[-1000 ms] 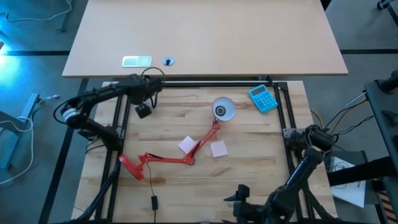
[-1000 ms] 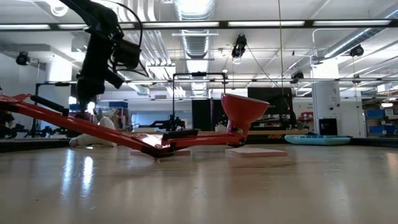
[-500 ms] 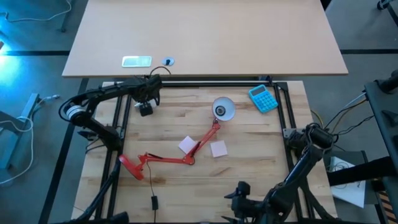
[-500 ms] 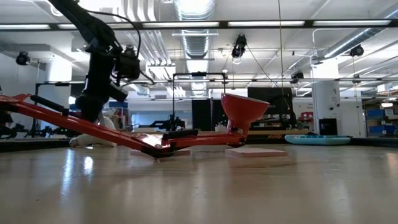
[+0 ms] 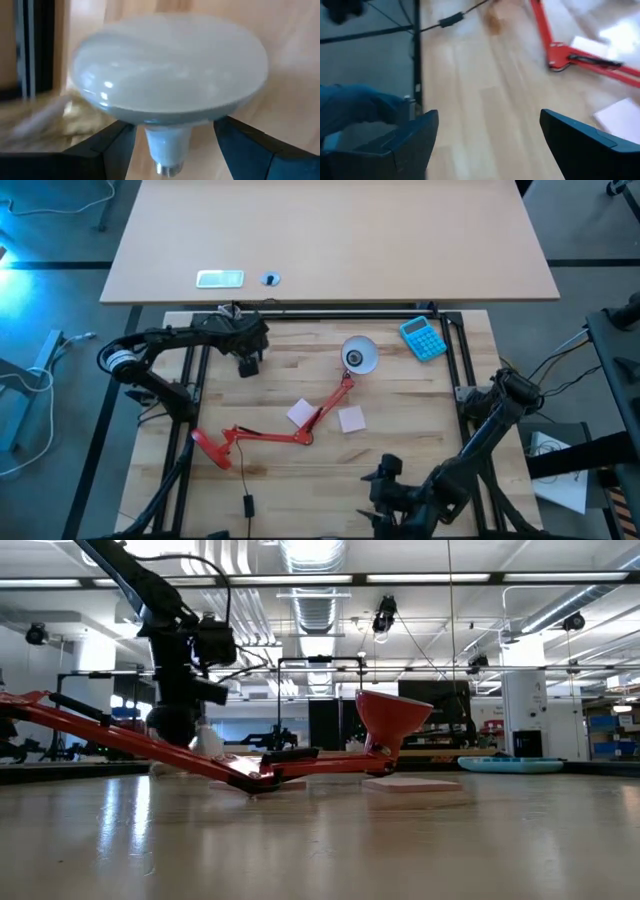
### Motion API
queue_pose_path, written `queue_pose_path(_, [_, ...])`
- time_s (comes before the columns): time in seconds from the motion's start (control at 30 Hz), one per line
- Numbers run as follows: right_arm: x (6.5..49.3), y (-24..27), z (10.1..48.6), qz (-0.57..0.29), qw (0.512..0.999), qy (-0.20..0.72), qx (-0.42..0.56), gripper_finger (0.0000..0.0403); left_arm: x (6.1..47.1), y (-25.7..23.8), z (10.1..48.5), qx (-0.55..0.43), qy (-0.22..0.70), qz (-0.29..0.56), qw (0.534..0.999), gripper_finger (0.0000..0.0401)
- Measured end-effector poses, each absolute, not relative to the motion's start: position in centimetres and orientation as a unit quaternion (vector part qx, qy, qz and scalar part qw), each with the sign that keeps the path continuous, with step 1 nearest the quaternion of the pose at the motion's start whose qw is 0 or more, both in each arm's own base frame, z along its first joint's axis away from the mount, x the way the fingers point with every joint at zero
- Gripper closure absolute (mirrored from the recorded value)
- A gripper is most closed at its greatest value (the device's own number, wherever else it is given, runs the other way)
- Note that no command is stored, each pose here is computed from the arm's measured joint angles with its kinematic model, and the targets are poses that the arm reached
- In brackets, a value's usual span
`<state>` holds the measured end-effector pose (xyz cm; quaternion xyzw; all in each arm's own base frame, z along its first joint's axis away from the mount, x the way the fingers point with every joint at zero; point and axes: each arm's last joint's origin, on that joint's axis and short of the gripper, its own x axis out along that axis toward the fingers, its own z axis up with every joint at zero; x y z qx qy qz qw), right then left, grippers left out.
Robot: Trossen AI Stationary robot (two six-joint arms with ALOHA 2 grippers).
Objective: Screw lightbulb
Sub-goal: Insert the lightbulb into the red lamp
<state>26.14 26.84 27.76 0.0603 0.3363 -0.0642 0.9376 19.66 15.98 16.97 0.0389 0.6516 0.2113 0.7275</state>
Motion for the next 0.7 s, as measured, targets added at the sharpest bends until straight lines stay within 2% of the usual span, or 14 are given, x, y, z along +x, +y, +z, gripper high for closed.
queue_pose_path(0.13, [27.3, 24.3, 29.0, -0.079, 0.937, 0.338, 0.033, 0.0059, 21.4, 14.5, 17.1, 0.045, 0.616, 0.184, 0.765, 0.0145])
queue_pose_path(0.23, [28.2, 22.8, 29.6, -0.070, 0.937, 0.342, 0.018, 0.0059, 21.3, 14.1, 16.5, 0.062, 0.623, 0.166, 0.762, 0.0145])
queue_pose_path(0.33, [29.0, 21.9, 29.5, -0.056, 0.931, 0.360, 0.005, 0.0059, 20.9, 13.9, 15.5, 0.080, 0.623, 0.145, 0.764, 0.0145])
queue_pose_path(0.53, [29.8, 21.1, 29.2, -0.045, 0.927, 0.373, -0.018, 0.0059, 21.4, 13.2, 14.2, 0.085, 0.558, 0.103, 0.819, 0.0145])
queue_pose_path(0.7, [30.2, 20.1, 28.3, -0.037, 0.918, 0.391, -0.048, 0.0059, 21.7, 12.0, 13.5, 0.106, 0.545, 0.085, 0.827, 0.0146])
